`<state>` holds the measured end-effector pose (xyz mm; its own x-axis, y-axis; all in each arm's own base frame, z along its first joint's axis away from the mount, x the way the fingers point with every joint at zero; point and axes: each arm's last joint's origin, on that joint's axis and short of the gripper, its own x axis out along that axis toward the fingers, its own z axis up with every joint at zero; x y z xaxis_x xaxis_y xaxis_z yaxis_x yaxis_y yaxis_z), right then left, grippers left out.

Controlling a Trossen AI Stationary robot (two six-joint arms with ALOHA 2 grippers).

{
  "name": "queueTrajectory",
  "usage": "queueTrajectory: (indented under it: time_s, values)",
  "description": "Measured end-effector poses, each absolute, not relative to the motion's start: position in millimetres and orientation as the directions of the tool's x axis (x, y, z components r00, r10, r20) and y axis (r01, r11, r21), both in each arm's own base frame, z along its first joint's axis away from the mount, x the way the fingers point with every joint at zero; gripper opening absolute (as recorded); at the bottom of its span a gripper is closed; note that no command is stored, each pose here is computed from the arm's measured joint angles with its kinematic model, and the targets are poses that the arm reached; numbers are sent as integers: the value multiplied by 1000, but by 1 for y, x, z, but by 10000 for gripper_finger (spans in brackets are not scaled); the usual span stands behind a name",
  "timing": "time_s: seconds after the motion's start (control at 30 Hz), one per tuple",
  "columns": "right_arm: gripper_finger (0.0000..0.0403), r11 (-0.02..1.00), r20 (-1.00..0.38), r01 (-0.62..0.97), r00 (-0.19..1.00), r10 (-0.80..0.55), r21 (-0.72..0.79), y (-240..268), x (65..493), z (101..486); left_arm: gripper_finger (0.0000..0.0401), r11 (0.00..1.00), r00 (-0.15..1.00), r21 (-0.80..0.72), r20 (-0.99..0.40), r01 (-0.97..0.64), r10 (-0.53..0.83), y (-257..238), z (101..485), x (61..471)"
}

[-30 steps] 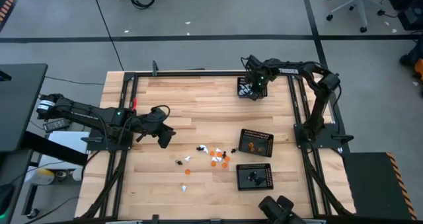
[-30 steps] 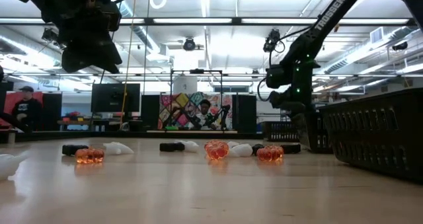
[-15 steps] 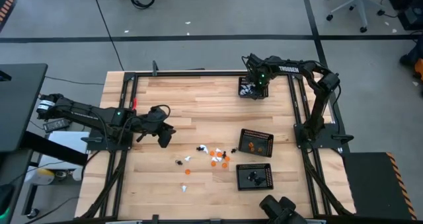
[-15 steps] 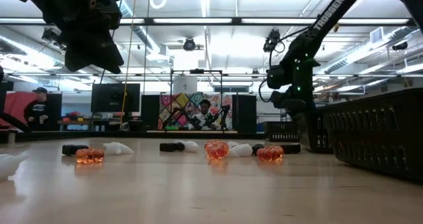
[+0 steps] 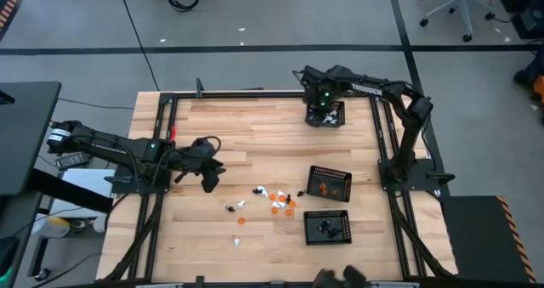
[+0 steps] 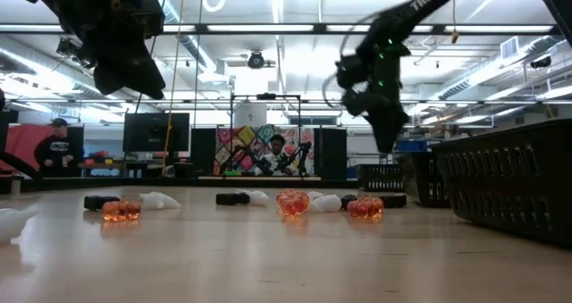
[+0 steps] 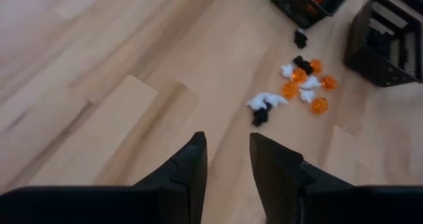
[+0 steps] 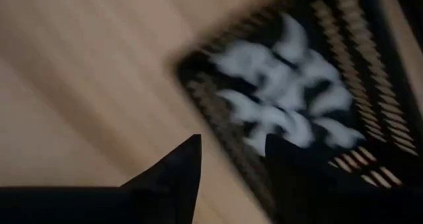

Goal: Sort Halloween decoration
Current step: Put the orange pumpkin toy into the center black bin

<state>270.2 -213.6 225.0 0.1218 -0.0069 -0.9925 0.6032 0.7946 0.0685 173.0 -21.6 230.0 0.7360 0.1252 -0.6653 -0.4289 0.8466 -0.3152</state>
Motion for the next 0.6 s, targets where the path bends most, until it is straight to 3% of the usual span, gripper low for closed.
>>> queueTrajectory:
  time_s: [0.2,0.5,0.6]
  values:
    - [172,848,-977,521,214,-20,97,-164,316,243,123,857,734,-354,-678,-374,41,-24,230,173]
    - [172,936,-936,315,350,41,159,-65,362,248,123,901,708,-283,-705,-327,35,-24,227,170]
    - [172,944,-935,279,347,70,174,-31,366,244,123,908,708,-273,-705,-317,35,-24,227,170]
